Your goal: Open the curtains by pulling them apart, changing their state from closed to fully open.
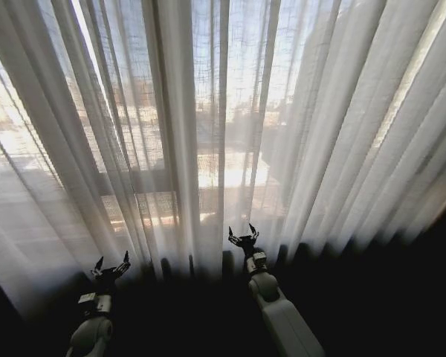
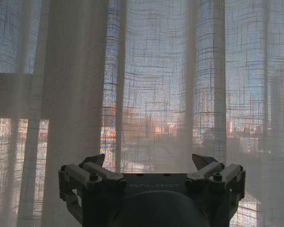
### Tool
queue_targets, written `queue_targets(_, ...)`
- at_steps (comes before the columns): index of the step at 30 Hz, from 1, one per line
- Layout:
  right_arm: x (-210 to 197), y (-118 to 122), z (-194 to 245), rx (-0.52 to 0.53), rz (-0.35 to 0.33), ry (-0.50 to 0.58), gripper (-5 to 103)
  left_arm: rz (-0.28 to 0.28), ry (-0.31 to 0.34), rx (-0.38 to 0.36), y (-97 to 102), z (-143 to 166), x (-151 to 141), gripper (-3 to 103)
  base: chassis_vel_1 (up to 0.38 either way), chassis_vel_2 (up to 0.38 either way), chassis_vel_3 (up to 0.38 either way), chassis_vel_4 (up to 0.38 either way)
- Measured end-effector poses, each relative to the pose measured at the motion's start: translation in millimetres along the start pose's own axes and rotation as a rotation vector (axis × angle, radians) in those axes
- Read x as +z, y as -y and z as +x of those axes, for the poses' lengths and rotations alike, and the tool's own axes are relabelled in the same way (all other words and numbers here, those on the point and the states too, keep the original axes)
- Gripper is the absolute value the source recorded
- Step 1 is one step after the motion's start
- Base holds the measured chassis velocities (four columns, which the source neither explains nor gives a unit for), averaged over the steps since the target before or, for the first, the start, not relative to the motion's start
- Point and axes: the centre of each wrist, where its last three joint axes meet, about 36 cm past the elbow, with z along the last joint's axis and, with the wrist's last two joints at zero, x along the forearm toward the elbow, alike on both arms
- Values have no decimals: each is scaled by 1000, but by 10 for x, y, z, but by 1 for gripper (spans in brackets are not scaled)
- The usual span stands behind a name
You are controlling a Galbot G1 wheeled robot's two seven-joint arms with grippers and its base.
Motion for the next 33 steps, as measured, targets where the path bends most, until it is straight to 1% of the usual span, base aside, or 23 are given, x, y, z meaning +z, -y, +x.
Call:
queue_targets(5, 17, -19, -185, -1, 17, 11, 100, 0, 0, 0, 0, 0, 0, 100, 0, 0, 0, 0)
queue_targets(7, 16, 13, -337, 18, 39, 17, 100, 0, 0, 0, 0, 0, 0, 100, 0, 0, 0, 0)
queue_targets(9, 12, 44, -383, 33, 48, 18, 100, 0, 0, 0, 0, 0, 0, 100, 0, 0, 0, 0)
queue_targets(11, -5, 121, -457, 66, 56, 13, 100, 0, 0, 0, 0, 0, 0, 100, 0, 0, 0, 0)
queue_targets(13, -12, 222, -520, 95, 49, 4, 100, 0, 0, 0, 0, 0, 0, 100, 0, 0, 0, 0)
queue_targets(14, -3, 277, -540, 100, 44, 0, 100, 0, 0, 0, 0, 0, 0, 100, 0, 0, 0, 0)
queue_targets(15, -3, 277, -540, 100, 44, 0, 100, 0, 0, 0, 0, 0, 0, 100, 0, 0, 0, 0)
queue_targets(17, 19, 387, -586, 103, 34, 4, 100, 0, 0, 0, 0, 0, 0, 100, 0, 0, 0, 0)
queue_targets(21, 37, 447, -635, 105, 34, 9, 100, 0, 0, 0, 0, 0, 0, 100, 0, 0, 0, 0)
queue_targets(28, 4, 514, -854, 123, 67, 16, 100, 0, 0, 0, 0, 0, 0, 100, 0, 0, 0, 0)
queue_targets(30, 14, 538, -926, 132, 87, 11, 100, 0, 0, 0, 0, 0, 0, 100, -15, 9, 26, -8)
queue_targets(31, 14, 538, -926, 132, 87, 11, 100, 0, 0, 0, 0, 0, 0, 100, -30, 18, 52, -16)
queue_targets(33, 38, 565, -973, 137, 114, 2, 100, 0, 0, 0, 0, 0, 0, 100, -4, 14, 26, -14)
